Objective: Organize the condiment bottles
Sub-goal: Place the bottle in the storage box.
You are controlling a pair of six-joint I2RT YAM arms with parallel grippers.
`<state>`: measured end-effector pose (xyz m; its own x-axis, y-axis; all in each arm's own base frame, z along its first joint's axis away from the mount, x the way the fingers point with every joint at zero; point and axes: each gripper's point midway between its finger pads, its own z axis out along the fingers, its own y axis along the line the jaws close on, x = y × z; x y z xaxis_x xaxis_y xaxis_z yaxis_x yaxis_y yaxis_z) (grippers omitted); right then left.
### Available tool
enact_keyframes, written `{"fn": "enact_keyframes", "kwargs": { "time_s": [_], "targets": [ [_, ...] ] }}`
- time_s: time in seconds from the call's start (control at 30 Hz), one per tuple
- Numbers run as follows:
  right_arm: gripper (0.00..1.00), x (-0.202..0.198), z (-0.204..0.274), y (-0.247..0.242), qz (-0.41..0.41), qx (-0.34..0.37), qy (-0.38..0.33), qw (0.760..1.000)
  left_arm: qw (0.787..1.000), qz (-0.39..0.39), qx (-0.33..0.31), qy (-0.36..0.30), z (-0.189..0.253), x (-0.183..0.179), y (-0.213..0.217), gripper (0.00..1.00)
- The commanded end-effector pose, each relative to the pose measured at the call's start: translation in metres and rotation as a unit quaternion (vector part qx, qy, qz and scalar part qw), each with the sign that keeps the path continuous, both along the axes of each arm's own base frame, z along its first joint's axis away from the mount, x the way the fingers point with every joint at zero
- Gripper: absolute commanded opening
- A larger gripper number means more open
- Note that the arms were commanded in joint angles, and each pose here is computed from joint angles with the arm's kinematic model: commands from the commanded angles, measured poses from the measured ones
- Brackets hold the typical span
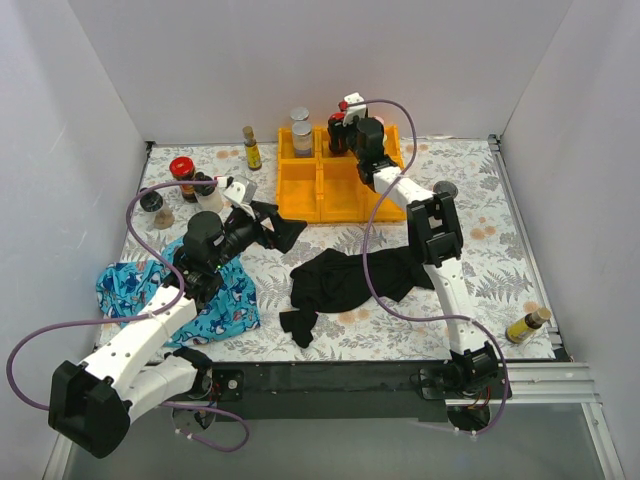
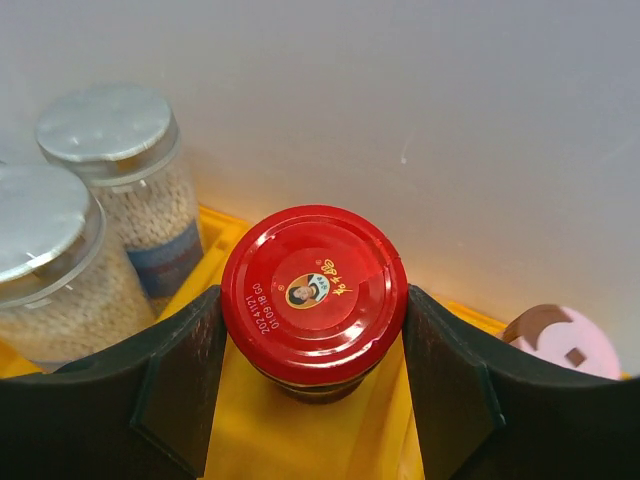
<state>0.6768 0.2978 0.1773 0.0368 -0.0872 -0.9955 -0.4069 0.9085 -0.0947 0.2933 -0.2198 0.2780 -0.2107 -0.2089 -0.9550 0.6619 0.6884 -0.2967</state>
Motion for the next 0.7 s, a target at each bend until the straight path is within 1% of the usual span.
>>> {"fn": "enact_keyframes", "kwargs": {
  "time_s": [0.0,0.03,0.2,0.33,0.67],
  "targets": [
    [0.01,0.004,0.115,-0.003,-0.012,0.048,-0.181,0.982,0.999,0.008,-0.004,-0.035,0.025,-0.003,0.003,0.98],
    [0.01,0.007,0.105,-0.003,-0.016,0.046,-0.177,0.983,0.999,0.008,-0.002,-0.034,0.023,-0.003,0.003,0.98],
    [0.02,0.01,0.09,0.001,-0.007,0.046,-0.183,0.982,0.999,0.007,0.001,-0.034,0.022,-0.004,0.0,0.98],
    [0.02,0.016,0.073,-0.001,-0.016,0.047,-0.179,0.983,0.999,0.012,0.004,-0.04,0.022,-0.007,0.001,0.98],
    [0.01,0.022,0.076,-0.007,-0.02,0.09,-0.194,0.977,0.999,0.019,0.011,-0.05,0.023,-0.009,0.002,0.98]
  ]
}}
